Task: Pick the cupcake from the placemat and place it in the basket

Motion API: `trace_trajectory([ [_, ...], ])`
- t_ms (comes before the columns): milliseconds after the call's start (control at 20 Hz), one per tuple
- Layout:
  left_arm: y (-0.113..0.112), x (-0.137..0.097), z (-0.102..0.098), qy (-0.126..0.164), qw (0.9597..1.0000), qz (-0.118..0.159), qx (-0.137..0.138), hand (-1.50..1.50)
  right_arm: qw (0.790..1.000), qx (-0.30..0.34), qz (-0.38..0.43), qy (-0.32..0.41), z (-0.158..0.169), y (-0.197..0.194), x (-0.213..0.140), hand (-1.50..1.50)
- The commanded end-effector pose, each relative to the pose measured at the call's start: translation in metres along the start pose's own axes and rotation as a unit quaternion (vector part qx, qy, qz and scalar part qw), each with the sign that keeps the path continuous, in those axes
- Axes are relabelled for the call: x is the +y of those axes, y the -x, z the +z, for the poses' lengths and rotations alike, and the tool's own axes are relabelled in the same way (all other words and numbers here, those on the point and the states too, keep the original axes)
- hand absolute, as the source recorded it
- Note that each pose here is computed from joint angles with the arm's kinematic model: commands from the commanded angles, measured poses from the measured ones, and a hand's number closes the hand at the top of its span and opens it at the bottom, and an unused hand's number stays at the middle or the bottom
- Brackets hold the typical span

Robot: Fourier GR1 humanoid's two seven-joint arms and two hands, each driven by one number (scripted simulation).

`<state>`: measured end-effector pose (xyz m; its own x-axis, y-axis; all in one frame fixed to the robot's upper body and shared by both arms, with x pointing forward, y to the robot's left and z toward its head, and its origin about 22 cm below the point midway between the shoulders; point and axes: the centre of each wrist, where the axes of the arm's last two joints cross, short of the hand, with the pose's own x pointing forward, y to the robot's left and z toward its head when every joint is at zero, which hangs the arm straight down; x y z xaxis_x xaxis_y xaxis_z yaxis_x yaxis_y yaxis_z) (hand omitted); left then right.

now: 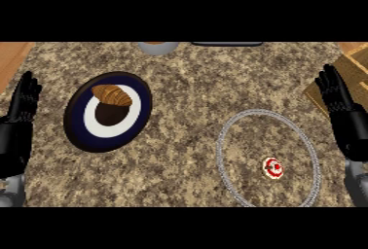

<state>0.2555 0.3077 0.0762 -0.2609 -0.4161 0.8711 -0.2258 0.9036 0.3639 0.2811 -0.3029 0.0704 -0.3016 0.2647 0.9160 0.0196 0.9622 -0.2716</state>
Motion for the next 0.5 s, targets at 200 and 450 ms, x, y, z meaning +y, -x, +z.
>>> trace_trajectory([
  [200, 0.028, -0.025, 0.01, 0.058, 0.9887, 0.018, 0.137, 0.0, 0.95, -0.056, -0.268, -0.146, 0.008, 0.033, 0.03, 1.5],
  [450, 0.04, -0.043, 0.015, 0.088, 0.9695, 0.041, 0.225, 0.0, 0.86, -0.28, -0.377, -0.199, 0.014, 0.008, 0.075, -1.5],
])
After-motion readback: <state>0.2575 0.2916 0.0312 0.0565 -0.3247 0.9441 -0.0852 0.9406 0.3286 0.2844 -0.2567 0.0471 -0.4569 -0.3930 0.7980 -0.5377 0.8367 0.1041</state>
